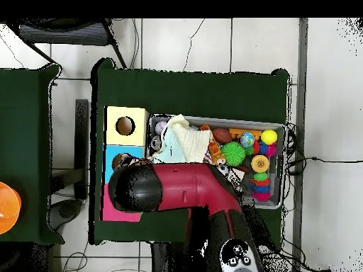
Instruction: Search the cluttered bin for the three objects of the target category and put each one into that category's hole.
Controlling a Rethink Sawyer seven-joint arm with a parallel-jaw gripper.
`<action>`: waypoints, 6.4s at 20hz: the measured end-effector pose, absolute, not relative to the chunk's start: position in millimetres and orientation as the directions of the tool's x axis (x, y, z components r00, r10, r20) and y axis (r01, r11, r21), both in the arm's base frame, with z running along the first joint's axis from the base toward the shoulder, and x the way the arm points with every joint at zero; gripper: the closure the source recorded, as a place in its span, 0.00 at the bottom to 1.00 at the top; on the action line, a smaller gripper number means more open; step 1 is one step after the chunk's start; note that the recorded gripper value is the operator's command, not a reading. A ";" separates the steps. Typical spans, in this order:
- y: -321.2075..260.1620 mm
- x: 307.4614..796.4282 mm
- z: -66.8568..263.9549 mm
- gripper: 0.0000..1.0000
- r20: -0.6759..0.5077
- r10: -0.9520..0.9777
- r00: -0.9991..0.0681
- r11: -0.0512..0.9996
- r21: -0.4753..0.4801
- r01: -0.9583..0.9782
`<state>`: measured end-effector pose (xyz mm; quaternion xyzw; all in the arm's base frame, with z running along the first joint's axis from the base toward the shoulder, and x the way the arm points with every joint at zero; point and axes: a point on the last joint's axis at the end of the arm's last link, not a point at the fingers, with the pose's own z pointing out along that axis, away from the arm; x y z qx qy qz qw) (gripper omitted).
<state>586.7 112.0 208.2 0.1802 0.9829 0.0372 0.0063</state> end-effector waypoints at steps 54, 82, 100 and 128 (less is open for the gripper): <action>172.6 590.0 141.9 1.00 -0.050 0.580 -0.813 0.815 0.045 0.578; 158.4 631.0 171.8 0.00 -0.067 0.597 -0.799 0.802 0.038 0.596; 28.1 659.0 142.7 0.00 -0.047 0.746 -0.665 0.666 0.051 0.744; 102.4 661.7 78.8 0.00 -0.014 0.715 -0.699 0.696 0.110 0.710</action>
